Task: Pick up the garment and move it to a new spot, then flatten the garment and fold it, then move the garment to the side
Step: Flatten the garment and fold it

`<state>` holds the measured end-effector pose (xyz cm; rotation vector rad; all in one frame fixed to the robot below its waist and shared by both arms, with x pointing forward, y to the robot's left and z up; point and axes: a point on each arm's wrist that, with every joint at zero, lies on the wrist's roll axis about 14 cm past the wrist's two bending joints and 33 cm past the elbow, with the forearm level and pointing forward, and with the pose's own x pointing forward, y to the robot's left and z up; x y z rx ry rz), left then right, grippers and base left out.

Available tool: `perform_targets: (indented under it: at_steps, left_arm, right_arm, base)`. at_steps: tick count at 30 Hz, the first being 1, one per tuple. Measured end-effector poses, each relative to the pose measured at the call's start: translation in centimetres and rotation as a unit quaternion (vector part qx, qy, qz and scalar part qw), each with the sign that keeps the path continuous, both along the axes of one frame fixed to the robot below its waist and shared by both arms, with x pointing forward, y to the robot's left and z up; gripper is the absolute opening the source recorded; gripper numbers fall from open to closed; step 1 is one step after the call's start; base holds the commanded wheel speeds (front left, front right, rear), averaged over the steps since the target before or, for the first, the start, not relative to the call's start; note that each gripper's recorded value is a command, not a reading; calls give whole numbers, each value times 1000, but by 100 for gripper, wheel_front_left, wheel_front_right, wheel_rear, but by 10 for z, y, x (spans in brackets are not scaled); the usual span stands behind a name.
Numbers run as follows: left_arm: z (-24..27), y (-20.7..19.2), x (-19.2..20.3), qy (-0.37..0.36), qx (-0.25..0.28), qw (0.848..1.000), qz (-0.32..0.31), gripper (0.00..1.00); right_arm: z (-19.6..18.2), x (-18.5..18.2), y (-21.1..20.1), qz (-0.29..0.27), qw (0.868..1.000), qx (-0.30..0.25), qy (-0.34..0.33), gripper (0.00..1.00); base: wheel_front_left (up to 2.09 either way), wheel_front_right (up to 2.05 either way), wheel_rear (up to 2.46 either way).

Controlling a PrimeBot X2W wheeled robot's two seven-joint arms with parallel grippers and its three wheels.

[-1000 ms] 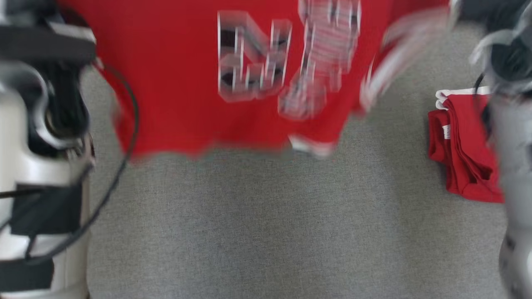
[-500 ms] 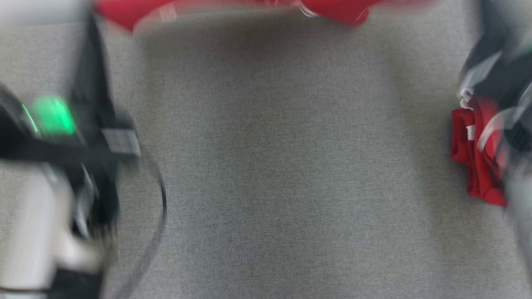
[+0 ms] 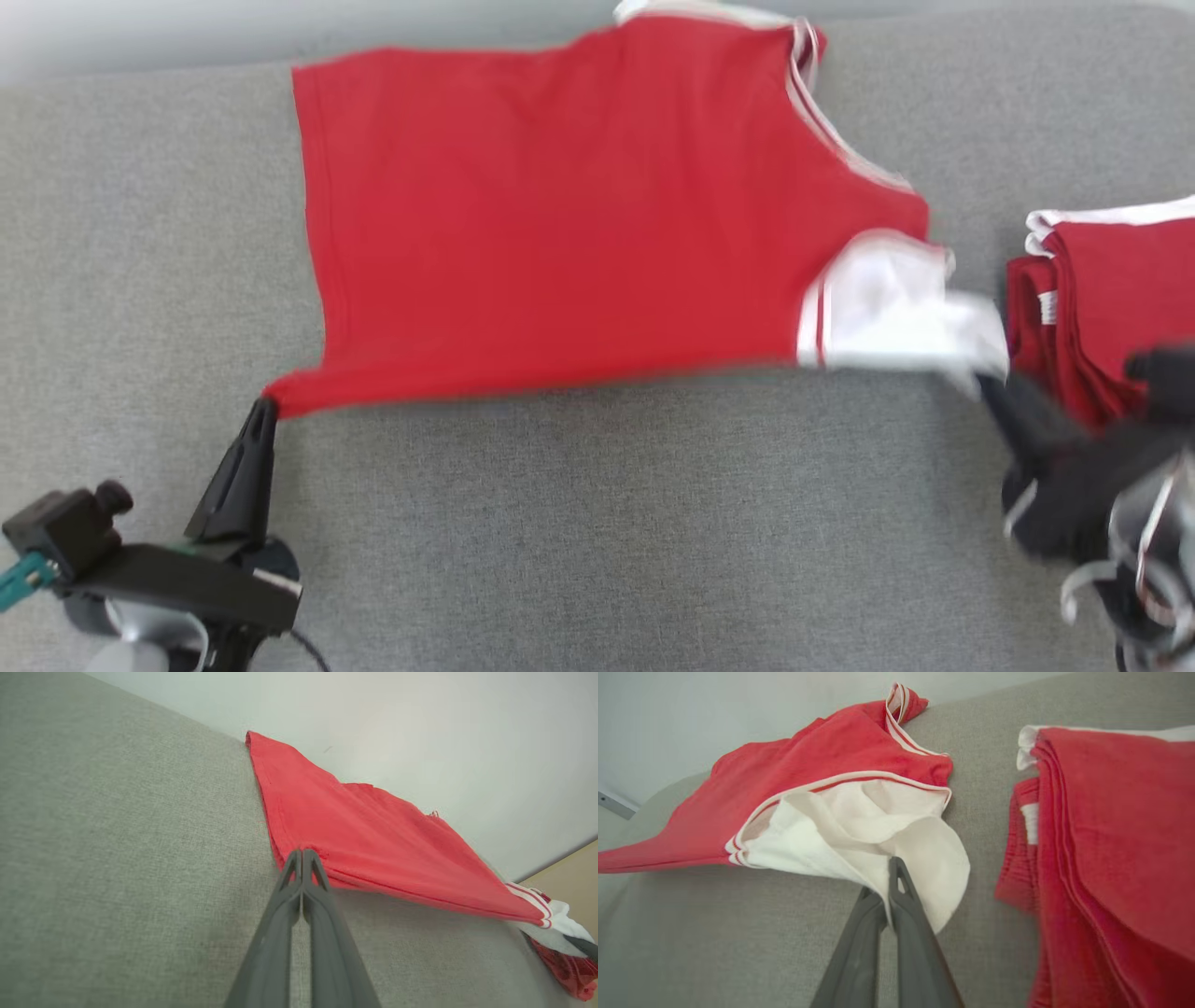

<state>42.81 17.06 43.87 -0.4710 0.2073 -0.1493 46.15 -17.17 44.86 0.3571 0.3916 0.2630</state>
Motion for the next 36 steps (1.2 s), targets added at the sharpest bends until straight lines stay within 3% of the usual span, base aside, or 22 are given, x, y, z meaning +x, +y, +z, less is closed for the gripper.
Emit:
perform_targets:
  at_steps: [5, 16, 21, 22, 23, 24, 25, 26, 27, 33, 36]
  left_arm:
    - [-7, 16, -19, 17, 18, 1000, 10, 0]
    - [-18, 24, -55, 43, 23, 999, 24, 0]
    - [-24, 27, -67, 57, 23, 998, 32, 0]
    - [-24, 27, -67, 57, 23, 998, 34, 20]
    - [-25, 27, -67, 58, 23, 997, 34, 47]
    - [-25, 28, -67, 60, 24, 997, 36, 100]
    - [-26, 27, -68, 61, 24, 997, 36, 100]
    - [-27, 28, -69, 65, 26, 997, 38, 100]
    - [-29, 30, -70, 70, 29, 996, 41, 100]
    - [-44, 43, -88, 106, 59, 991, 53, 100]
    - [-34, 50, -84, 86, 66, 992, 70, 100]
  right_arm:
    - [-22, -43, 1, 15, 998, -10, 53, 0]
    - [-40, -101, 17, 54, 991, -10, 124, 0]
    - [-43, -107, 18, 63, 988, -19, 141, 0]
    - [-44, -108, 19, 66, 987, -19, 144, 0]
    - [-45, -109, 20, 67, 986, -20, 149, 0]
    - [-46, -110, 22, 70, 986, -21, 153, 0]
    - [-47, -111, 24, 74, 985, -21, 157, 41]
    - [-48, -113, 27, 80, 983, -21, 162, 41]
    - [-50, -115, 28, 81, 982, -22, 167, 100]
    - [-63, -138, 37, 103, 971, -13, 214, 100]
    - [-56, -135, 38, 104, 974, -11, 201, 100]
  base:
    - [0, 0, 0]
    - [0, 0, 0]
    - [0, 0, 0]
    - [0, 0, 0]
    - [0, 0, 0]
    - [0, 0, 0]
    - [0, 0, 0]
    - [0, 0, 0]
    - [0, 0, 0]
    - [0, 0, 0]
    - [0, 0, 0]
